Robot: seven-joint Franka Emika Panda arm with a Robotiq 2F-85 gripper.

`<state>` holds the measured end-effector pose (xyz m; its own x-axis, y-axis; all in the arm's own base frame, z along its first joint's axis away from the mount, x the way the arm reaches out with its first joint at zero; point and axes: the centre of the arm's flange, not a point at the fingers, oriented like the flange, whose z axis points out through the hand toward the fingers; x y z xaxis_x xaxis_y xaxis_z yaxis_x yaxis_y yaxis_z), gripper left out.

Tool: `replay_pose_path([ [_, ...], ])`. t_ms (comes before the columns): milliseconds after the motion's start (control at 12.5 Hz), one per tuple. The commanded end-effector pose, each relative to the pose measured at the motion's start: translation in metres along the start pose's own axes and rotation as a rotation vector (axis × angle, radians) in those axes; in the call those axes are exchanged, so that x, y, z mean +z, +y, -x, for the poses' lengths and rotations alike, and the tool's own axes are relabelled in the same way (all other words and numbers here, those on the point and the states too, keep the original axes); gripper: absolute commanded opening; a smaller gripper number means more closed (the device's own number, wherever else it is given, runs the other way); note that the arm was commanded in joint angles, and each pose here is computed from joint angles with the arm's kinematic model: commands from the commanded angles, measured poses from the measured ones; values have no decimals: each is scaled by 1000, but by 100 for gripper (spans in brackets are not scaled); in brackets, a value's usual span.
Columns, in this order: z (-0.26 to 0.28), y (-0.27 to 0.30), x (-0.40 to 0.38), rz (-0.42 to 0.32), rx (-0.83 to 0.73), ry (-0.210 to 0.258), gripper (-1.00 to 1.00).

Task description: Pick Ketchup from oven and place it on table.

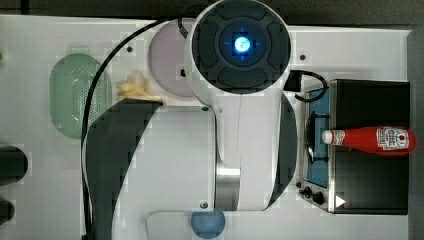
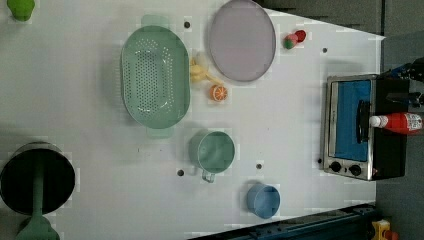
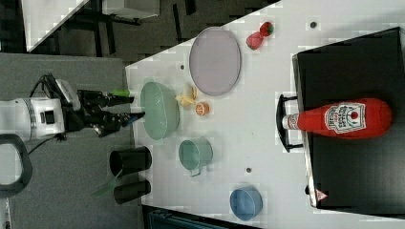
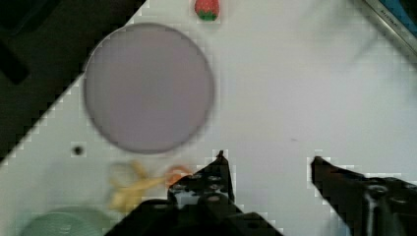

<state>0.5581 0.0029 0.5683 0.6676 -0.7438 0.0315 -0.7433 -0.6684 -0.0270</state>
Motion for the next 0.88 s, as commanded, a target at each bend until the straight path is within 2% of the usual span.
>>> replay_pose_path([
  [80,61,97,-63,26,79,-6,58],
  [240,60,98,-63,25,83,-5,99],
  [560,28,128,-60,17,167,-17,100],
  [720,-3,155,-52,4,246,-28,100],
  [880,-40,184,-40,-22,335,-19,100],
])
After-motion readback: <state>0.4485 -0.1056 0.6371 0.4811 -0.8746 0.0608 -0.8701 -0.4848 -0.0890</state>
